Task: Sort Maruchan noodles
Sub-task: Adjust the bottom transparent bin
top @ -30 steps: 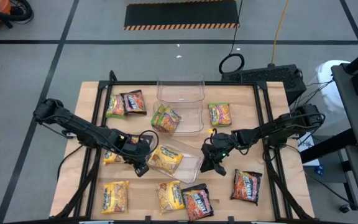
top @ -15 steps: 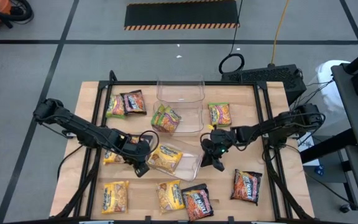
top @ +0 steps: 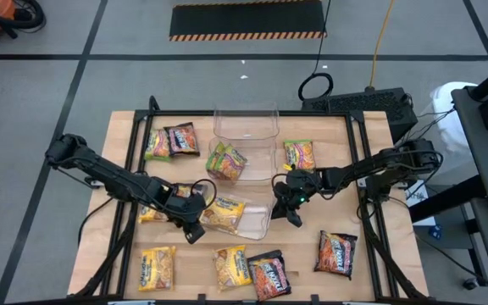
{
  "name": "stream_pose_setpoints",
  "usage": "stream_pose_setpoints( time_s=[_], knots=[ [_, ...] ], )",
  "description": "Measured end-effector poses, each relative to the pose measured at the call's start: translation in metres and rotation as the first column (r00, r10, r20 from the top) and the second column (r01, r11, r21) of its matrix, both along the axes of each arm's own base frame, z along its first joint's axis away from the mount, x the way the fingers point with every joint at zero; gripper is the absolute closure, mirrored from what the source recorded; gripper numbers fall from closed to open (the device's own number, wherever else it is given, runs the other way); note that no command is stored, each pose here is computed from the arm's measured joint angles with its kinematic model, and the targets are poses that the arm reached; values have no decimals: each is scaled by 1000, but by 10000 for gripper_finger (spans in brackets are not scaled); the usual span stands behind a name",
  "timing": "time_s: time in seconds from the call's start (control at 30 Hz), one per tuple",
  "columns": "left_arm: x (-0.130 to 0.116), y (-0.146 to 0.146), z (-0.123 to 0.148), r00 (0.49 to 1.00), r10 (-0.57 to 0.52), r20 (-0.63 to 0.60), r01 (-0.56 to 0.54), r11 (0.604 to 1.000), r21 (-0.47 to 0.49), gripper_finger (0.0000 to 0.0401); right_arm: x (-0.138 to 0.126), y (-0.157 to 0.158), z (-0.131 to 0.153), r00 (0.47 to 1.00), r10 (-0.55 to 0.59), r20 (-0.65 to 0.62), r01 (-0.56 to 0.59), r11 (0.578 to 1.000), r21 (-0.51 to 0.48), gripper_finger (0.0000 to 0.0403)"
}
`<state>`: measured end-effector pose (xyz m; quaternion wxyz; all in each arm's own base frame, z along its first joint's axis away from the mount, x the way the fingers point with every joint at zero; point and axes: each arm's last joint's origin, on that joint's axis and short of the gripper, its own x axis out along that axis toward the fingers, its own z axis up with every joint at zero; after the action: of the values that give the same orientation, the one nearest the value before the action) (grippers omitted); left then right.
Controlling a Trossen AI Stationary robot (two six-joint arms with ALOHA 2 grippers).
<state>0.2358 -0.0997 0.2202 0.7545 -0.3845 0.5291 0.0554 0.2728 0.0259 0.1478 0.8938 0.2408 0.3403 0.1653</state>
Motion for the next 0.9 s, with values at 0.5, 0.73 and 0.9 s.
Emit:
stream_pose_setpoints(
  time_s=[0.5,0.73,0.9],
  knots=[
    [6,-7,6,995,-12,97,16,999,-39,352,1,-18,0,997,-81,2,81,997,-14,349],
    [6,-7,6,995,-13,96,17,999,-40,352,1,-24,0,995,-103,1,103,995,-14,349],
    [6,-7,6,995,-13,96,17,999,-40,352,1,-29,0,994,-113,8,113,993,-27,349]
  ],
)
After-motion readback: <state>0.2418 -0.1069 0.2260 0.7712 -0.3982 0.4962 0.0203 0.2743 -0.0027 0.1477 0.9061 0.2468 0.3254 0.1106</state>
